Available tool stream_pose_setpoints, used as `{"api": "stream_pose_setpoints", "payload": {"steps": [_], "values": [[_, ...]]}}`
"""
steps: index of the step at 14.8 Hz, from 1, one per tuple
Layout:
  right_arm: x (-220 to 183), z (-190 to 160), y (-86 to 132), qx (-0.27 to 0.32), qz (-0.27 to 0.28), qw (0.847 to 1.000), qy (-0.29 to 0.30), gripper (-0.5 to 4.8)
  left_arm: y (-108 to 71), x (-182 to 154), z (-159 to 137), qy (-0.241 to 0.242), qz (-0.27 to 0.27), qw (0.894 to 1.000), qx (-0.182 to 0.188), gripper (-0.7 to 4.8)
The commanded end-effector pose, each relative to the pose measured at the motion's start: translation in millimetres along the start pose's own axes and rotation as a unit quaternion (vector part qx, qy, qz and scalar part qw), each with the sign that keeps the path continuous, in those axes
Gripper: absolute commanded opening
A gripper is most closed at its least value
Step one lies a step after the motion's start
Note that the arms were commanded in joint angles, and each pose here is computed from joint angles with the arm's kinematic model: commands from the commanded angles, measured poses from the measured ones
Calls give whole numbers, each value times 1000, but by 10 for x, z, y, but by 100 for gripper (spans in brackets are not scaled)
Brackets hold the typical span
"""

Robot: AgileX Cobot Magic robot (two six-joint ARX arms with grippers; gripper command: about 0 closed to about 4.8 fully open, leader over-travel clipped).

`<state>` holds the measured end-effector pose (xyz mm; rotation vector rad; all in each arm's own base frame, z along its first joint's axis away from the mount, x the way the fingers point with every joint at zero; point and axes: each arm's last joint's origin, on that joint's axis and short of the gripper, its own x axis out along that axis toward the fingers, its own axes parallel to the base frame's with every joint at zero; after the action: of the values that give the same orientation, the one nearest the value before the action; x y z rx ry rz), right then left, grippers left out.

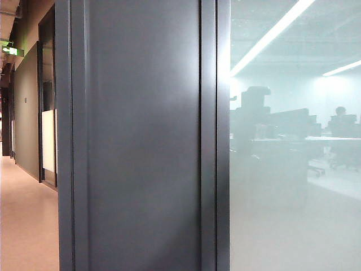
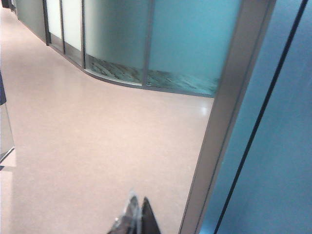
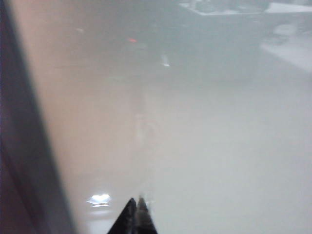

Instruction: Raise the arm to find the leftmost switch on the wall and turn off the lights.

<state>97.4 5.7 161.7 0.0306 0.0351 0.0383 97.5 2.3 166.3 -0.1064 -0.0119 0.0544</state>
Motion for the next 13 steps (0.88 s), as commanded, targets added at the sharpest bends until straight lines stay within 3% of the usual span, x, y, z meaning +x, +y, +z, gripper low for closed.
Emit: {"api": "stream_pose_setpoints", "payload": {"steps": [1, 13], "values": [[-3, 18, -48, -2, -23, 1000, -8, -1, -4, -2, 15, -6, -3, 1000, 0, -5], [-3, 19, -54, 11, -27, 1000, -9, -1, -4, -2, 15, -6, -3, 1000, 0, -5]]}}
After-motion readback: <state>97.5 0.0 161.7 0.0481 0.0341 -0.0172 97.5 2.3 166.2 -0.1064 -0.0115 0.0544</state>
